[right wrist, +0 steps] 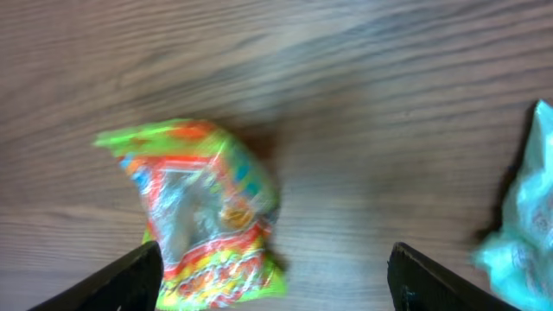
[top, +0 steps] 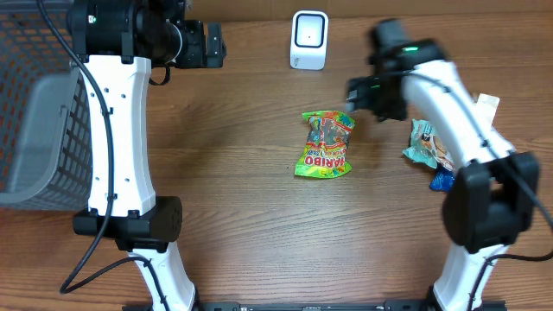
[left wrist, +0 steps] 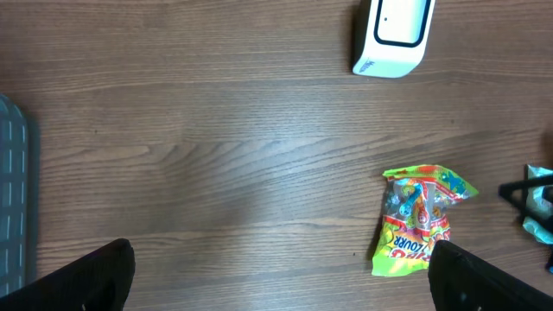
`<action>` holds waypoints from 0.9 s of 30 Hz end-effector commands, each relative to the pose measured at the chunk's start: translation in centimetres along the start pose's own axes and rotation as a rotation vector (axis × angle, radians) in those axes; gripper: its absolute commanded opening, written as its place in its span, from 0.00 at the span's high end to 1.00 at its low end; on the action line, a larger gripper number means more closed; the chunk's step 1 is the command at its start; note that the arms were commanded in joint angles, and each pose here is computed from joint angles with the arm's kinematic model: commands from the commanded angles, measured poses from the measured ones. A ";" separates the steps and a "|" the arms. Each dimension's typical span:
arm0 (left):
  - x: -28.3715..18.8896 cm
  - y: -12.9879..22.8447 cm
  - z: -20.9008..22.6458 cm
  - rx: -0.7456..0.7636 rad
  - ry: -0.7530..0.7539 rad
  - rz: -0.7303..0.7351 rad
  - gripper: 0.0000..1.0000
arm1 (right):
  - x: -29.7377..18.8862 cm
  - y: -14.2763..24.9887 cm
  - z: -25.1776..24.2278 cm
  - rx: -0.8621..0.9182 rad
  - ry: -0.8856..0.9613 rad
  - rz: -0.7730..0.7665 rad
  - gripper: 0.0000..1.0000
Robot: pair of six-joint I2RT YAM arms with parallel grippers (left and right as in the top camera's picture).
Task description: Scan the item barcode
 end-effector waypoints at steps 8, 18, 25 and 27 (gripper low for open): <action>-0.1 -0.2 0.2 -0.016 0.000 -0.010 0.00 | 7.3 4.7 -2.2 -0.084 -0.456 0.310 0.20; -0.1 -0.2 0.2 -0.016 0.000 -0.010 0.00 | 9.8 5.8 -2.7 0.012 -0.448 0.293 0.77; -0.1 -0.2 0.2 -0.016 0.000 -0.010 0.00 | 7.1 4.2 -1.8 -0.036 -0.435 0.165 0.96; -0.1 -0.2 0.2 -0.016 0.000 -0.010 0.00 | 4.3 3.5 -1.3 -0.066 -0.352 0.024 0.96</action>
Point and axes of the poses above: each gripper's point midway between its finger pads, its own x axis out along the fingers, its own z axis along the line the jaws close on, y = z × x, the point moved 9 cm from there along -x, back along the fingers, and after that the axes turned 14 degrees about x, right-handed, at the moved point
